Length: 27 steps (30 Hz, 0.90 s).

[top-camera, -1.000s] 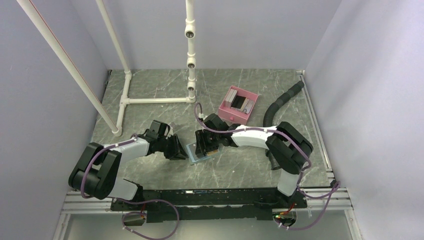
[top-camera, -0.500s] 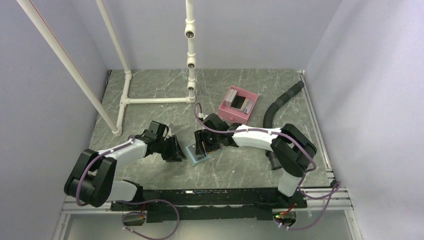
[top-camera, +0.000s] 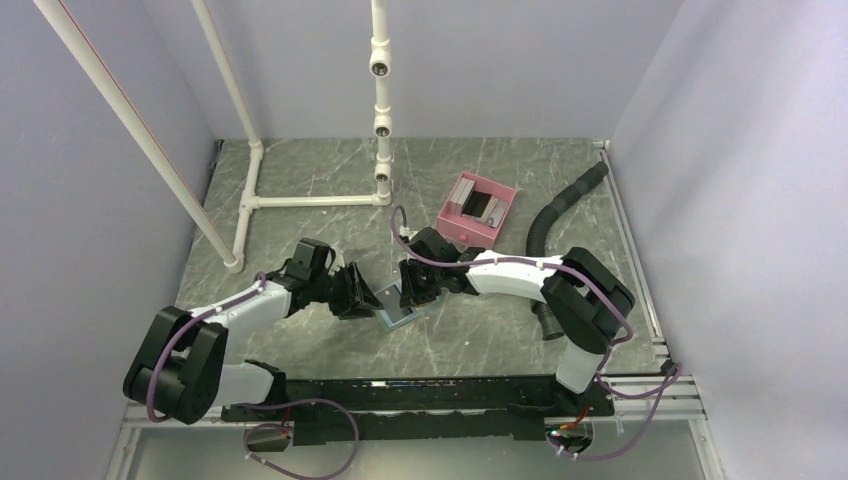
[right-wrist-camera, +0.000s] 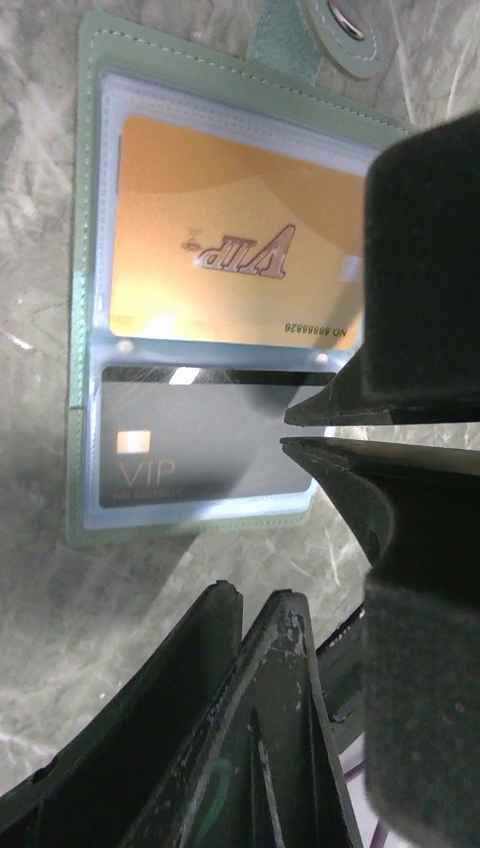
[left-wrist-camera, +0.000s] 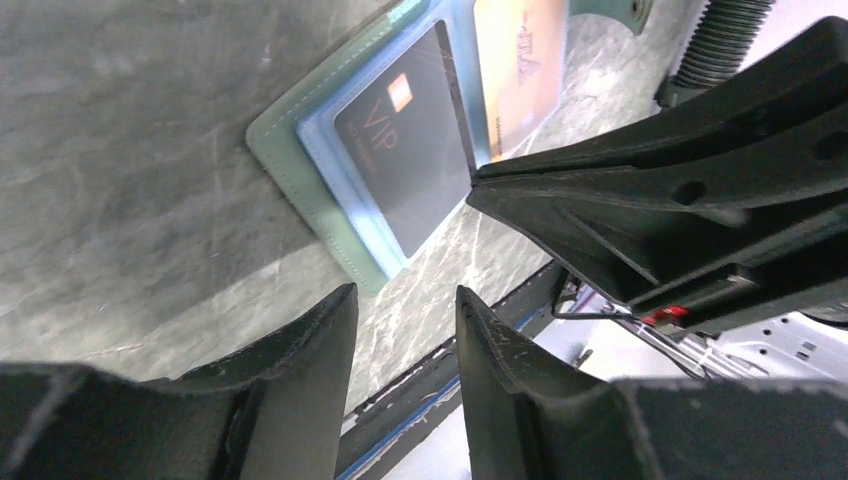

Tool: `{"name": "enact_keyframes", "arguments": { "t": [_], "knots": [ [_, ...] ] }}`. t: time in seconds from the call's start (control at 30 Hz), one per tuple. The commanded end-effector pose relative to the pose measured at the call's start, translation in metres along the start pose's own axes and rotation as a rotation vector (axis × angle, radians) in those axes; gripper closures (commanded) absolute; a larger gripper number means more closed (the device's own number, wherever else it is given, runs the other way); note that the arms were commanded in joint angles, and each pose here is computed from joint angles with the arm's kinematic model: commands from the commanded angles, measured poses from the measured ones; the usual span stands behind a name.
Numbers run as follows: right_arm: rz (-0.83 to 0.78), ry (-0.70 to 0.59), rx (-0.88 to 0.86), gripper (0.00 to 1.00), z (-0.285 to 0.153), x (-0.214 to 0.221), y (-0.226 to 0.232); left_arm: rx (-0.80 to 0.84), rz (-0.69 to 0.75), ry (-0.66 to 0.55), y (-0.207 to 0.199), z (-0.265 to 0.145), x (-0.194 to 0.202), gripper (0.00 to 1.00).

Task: Put the credit cards into the card holder
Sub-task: Insert the credit card into the card holder.

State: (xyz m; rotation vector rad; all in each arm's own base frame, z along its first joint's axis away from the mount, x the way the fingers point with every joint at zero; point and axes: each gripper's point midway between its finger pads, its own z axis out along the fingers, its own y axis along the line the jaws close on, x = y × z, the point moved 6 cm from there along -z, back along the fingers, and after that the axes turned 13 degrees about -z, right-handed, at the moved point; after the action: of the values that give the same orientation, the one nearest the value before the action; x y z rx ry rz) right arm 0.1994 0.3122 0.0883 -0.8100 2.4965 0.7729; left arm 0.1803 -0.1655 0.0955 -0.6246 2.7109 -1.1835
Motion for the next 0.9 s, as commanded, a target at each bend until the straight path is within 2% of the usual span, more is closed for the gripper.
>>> {"name": "enact_keyframes", "arguments": {
  "t": [0.0,0.2,0.53,0.87],
  "knots": [
    [0.011,-0.011,0.026,0.90,0.008,0.004,-0.009,0.114,-0.031,0.037,-0.014,0.006,0.001,0.53],
    [0.022,0.021,0.106,0.93,0.013,0.017,-0.023,0.144,-0.058,0.053,-0.014,0.016,-0.003,0.50],
    [0.044,0.036,0.083,0.97,0.020,0.025,-0.025,0.134,-0.083,0.036,-0.008,0.024,-0.007,0.49],
    [0.046,0.034,0.074,0.98,0.020,0.025,-0.024,0.131,-0.082,0.034,-0.006,0.030,-0.010,0.55]
  ]
}}
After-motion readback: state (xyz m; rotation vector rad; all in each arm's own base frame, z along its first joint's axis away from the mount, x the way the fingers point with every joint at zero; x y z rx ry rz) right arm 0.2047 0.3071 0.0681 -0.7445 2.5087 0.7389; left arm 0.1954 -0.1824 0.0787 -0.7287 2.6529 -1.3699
